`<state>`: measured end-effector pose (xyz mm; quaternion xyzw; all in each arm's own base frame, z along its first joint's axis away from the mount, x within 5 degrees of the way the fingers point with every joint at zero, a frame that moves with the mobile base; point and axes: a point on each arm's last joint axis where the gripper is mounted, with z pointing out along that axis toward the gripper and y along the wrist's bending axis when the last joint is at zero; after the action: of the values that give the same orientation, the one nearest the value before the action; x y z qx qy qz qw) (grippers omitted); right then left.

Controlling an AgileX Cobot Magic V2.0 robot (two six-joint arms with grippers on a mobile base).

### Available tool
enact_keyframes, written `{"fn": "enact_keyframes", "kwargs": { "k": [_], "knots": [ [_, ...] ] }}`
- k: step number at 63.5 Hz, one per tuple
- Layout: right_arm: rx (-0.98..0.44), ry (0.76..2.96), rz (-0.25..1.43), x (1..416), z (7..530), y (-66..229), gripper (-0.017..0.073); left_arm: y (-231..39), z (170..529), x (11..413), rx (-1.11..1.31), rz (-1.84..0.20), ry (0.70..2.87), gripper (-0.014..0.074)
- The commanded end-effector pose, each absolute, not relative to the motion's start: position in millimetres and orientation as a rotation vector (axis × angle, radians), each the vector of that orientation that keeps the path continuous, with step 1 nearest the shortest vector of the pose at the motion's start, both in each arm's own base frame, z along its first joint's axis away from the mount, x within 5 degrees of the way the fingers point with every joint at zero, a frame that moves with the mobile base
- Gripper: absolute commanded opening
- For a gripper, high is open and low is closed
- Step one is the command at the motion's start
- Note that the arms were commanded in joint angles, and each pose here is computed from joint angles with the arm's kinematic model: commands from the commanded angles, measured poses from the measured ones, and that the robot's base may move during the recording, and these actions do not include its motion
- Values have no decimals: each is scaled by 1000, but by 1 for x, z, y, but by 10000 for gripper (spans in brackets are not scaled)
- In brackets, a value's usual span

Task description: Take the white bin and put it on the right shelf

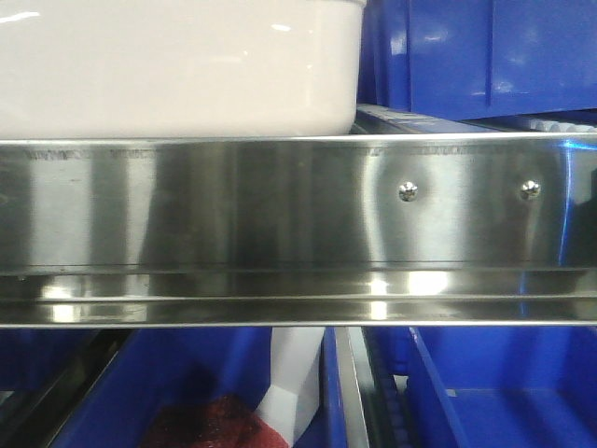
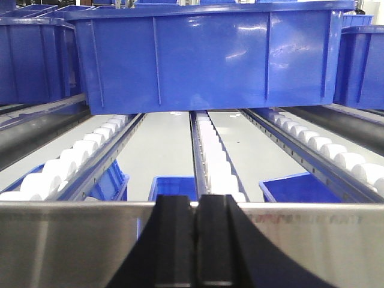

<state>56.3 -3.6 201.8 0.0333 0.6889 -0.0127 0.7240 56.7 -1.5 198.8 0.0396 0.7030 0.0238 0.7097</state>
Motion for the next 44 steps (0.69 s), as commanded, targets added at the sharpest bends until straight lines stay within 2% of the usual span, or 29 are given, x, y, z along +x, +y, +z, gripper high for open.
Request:
{"fn": "enact_keyframes", "kwargs": {
  "k": [1, 44],
  "knots": [
    [77, 1417, -33, 54, 211, -4, 69, -1, 202, 56, 78, 55, 1471, -119],
    [77, 1417, -33, 54, 211, -4, 69, -1, 202, 56, 78, 55, 1471, -119]
  ]
}}
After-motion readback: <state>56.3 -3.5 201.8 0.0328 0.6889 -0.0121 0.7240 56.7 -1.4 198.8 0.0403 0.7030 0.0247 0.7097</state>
